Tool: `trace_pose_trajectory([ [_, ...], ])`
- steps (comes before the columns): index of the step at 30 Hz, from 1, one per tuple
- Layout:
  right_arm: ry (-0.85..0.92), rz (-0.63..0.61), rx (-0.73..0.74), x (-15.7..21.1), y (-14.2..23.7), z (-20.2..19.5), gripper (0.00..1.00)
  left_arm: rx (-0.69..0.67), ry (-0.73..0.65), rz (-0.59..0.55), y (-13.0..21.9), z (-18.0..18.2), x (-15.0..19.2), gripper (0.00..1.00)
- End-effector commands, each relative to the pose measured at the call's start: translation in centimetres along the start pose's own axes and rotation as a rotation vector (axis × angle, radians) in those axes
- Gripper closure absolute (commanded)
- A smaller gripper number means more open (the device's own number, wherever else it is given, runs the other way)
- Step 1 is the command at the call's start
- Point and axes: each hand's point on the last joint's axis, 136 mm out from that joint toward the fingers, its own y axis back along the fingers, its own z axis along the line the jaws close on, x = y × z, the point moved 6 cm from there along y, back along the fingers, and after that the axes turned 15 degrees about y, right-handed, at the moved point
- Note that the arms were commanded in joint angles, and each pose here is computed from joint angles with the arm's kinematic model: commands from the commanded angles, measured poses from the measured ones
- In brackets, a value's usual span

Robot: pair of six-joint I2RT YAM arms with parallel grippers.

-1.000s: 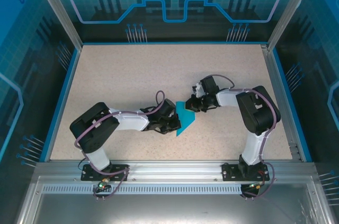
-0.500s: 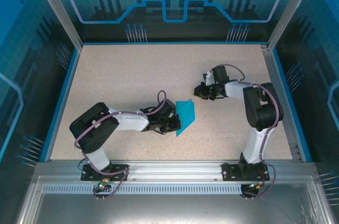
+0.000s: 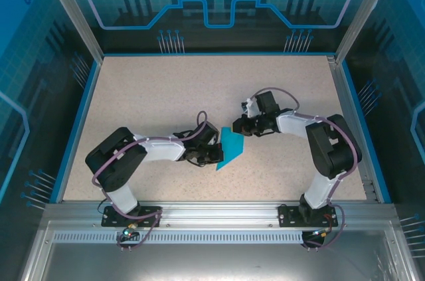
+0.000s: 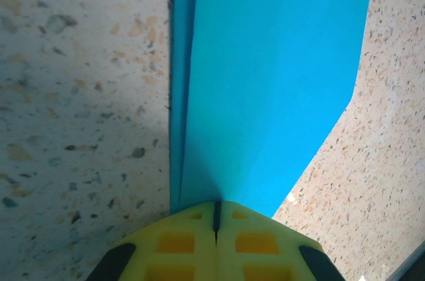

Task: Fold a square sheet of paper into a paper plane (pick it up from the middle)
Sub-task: Fourth fold the wing at the center of the table.

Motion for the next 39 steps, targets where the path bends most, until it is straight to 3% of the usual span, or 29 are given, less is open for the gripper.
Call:
trace_pose_trajectory([
  [1,-0.008,0.037,-0.009,1.1,-1.5,0.4,0.92,-0.411,0.071,0.085,0.0,9.4,2.2,1.0],
  [9,-0.091,0.025,0.153,1.2,-1.8,-5.2,0.92,-0.418,0.065,0.09,0.0,9.6,2.3,1.0],
  [19,-0.182,-0.1,0.161,-2.1,1.2,-9.3,0.91,-0.413,0.068,0.1,-0.4,9.8,2.4,1.0],
  [28,-0.056,-0.121,0.077,-3.2,3.3,-3.0,0.89,-0.381,0.057,0.105,-0.5,9.2,2.3,1.0],
  [33,-0.013,-0.045,0.036,-0.5,0.8,-0.3,0.9,-0.363,0.049,0.101,-0.4,8.6,2.0,1.0],
  [39,-0.027,0.044,0.027,2.0,-2.0,-0.6,0.93,-0.343,0.039,0.102,-0.4,8.1,1.9,1.0],
])
